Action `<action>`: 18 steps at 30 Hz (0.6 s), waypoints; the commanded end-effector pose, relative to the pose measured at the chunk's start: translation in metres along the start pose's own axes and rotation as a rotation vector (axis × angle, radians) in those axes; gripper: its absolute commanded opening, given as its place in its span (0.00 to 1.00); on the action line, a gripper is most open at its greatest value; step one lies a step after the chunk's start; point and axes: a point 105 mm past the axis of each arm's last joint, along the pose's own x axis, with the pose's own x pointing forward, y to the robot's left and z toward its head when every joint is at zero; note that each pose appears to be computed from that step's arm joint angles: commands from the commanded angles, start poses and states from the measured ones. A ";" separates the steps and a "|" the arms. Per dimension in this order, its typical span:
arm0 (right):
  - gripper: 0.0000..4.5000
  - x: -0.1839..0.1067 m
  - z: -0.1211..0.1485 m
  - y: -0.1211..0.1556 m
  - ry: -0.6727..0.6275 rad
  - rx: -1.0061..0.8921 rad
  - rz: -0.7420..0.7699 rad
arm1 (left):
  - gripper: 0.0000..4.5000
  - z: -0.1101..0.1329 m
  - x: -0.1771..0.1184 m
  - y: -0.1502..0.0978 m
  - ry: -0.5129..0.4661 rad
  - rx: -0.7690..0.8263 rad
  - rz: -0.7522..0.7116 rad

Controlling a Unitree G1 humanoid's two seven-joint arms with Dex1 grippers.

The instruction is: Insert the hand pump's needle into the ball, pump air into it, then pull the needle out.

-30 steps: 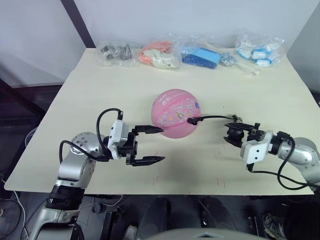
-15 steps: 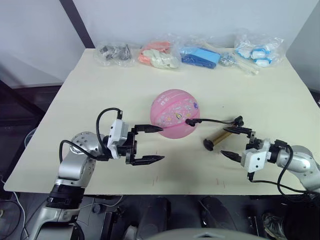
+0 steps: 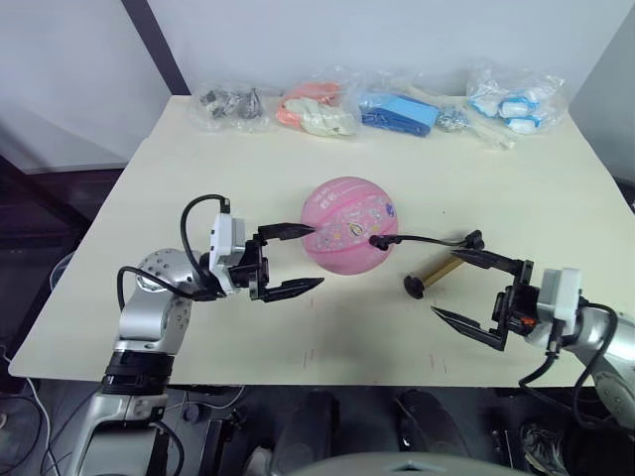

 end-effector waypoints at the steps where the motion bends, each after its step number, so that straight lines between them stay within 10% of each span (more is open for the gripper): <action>1: 0.99 -0.005 0.019 0.002 -0.048 0.006 -0.009 | 1.00 0.012 -0.002 0.016 -0.016 0.060 0.060; 18: 0.99 -0.024 0.025 0.009 -0.051 -0.007 -0.075 | 1.00 0.032 0.055 0.074 0.020 0.016 0.251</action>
